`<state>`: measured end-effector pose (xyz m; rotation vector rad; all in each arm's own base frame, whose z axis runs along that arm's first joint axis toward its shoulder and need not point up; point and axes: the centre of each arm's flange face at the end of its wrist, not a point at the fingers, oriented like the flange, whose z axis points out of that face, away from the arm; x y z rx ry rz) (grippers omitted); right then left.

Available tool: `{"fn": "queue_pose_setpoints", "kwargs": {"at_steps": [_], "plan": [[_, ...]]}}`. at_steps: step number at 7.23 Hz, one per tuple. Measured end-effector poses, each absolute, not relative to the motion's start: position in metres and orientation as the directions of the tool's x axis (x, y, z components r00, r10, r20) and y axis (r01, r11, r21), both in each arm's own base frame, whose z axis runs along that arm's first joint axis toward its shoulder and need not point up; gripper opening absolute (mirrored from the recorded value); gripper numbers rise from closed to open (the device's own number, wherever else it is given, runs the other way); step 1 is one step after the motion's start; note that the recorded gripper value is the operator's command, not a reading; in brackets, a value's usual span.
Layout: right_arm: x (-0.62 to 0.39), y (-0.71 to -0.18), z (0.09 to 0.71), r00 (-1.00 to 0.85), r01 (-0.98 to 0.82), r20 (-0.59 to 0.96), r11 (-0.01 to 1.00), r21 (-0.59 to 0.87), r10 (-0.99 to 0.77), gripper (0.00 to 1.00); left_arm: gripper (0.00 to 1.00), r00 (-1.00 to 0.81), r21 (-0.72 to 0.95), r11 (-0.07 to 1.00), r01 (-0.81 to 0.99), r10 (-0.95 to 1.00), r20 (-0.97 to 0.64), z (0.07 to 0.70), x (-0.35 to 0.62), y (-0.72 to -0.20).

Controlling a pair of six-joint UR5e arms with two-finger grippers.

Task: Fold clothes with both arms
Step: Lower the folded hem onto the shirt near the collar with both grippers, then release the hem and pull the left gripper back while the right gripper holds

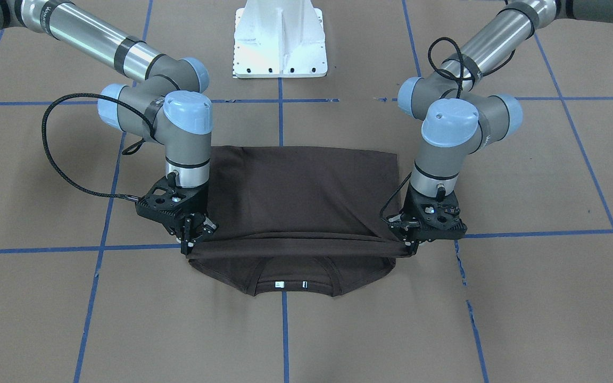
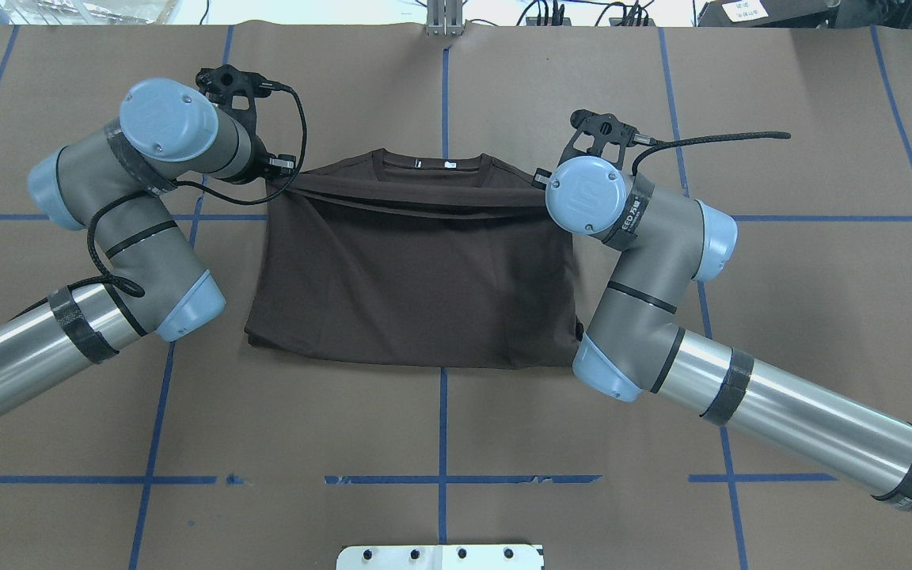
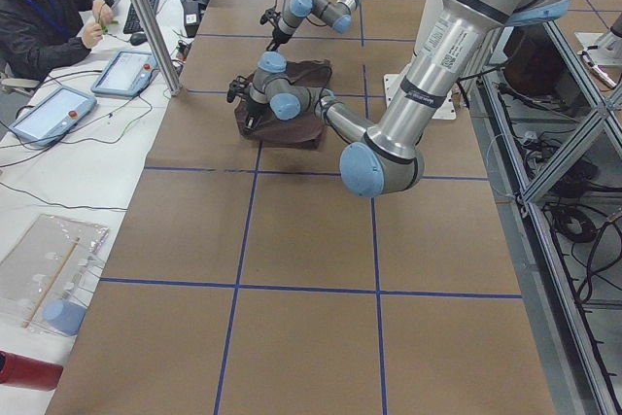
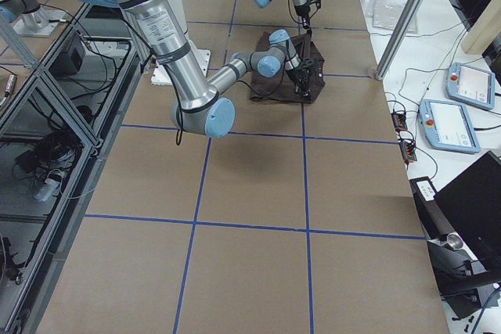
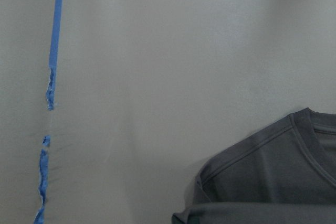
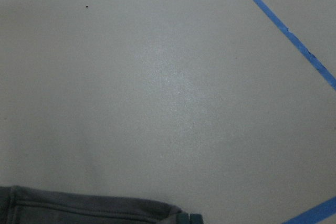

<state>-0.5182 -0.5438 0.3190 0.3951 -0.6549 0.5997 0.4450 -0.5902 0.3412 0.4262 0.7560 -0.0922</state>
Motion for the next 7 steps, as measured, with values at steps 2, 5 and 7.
{"fn": "queue_pose_setpoints", "kwargs": {"at_steps": [2, 5, 7], "plan": [[-0.513, -0.549, 0.321, 0.638, -0.627, 0.663, 0.764, 0.153, 0.391, 1.0, 0.99, 0.725, 0.341, 0.909, 0.238, 0.068, -0.686, 0.338, 0.446, -0.591], [-0.507, -0.551, 0.316, 0.712, -0.521, 0.647, 0.823, 0.227, 0.273, 1.0, 1.0, 0.667, 0.371, 0.899, 0.234, 0.129, -0.734, 0.315, 0.435, -0.567], [-0.493, -0.549, 0.298, 0.718, -0.451, 0.67, 0.859, 0.242, 0.188, 1.0, 1.0, 0.608, 0.372, 0.909, 0.188, 0.189, -0.771, 0.318, 0.423, -0.492]]}}
